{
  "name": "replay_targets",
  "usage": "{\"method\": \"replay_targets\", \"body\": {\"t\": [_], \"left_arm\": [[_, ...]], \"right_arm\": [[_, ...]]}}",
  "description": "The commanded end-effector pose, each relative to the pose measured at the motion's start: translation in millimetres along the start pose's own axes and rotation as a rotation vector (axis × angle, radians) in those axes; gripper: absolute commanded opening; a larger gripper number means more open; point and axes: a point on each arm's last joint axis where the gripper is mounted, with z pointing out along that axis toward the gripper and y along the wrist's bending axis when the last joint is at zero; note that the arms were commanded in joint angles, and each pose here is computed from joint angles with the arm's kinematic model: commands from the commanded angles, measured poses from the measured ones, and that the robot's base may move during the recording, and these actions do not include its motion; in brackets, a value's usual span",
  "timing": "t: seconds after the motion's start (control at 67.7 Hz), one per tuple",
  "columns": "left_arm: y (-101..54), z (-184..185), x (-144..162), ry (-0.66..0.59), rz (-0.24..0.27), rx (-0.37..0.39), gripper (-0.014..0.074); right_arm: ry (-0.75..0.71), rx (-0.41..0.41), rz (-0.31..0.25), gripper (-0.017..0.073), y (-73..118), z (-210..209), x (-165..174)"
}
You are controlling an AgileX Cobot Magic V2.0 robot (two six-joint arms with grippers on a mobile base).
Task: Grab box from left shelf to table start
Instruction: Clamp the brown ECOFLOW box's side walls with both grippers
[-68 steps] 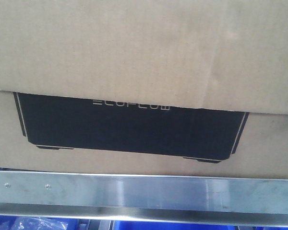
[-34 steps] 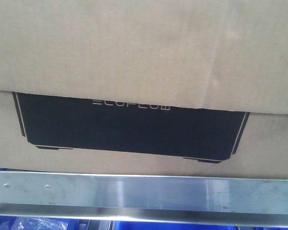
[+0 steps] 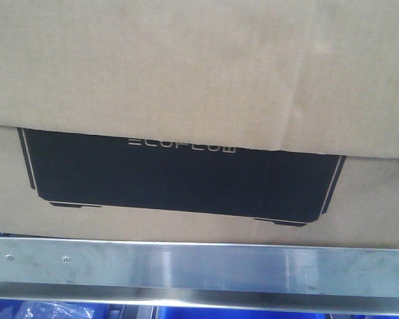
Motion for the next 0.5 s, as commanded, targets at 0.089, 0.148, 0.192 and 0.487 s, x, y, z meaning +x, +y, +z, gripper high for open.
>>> {"method": "replay_targets", "body": {"t": [0.089, 0.148, 0.192, 0.487], "left_arm": [[-12.7, 10.6, -51.4, 0.077, -0.037, 0.159, 0.0306], [-19.4, 23.5, -57.1, 0.169, -0.025, 0.214, 0.0307], [-24.9, 32.5, -62.1, 0.223, -0.014, 0.250, 0.0307], [-38.5, 102.7, -85.9, 0.472, -0.053, 0.187, 0.0307]], "right_arm": [[-0.111, 0.006, -0.005, 0.0060, -0.6, -1.0, -9.2], [-0.114, 0.006, -0.005, 0.0060, -0.6, -1.1, -9.4], [-0.114, 0.006, -0.005, 0.0060, -0.6, -1.1, -9.4], [-0.141, 0.006, 0.013, 0.0060, -0.7, -1.4, -11.9]]}}
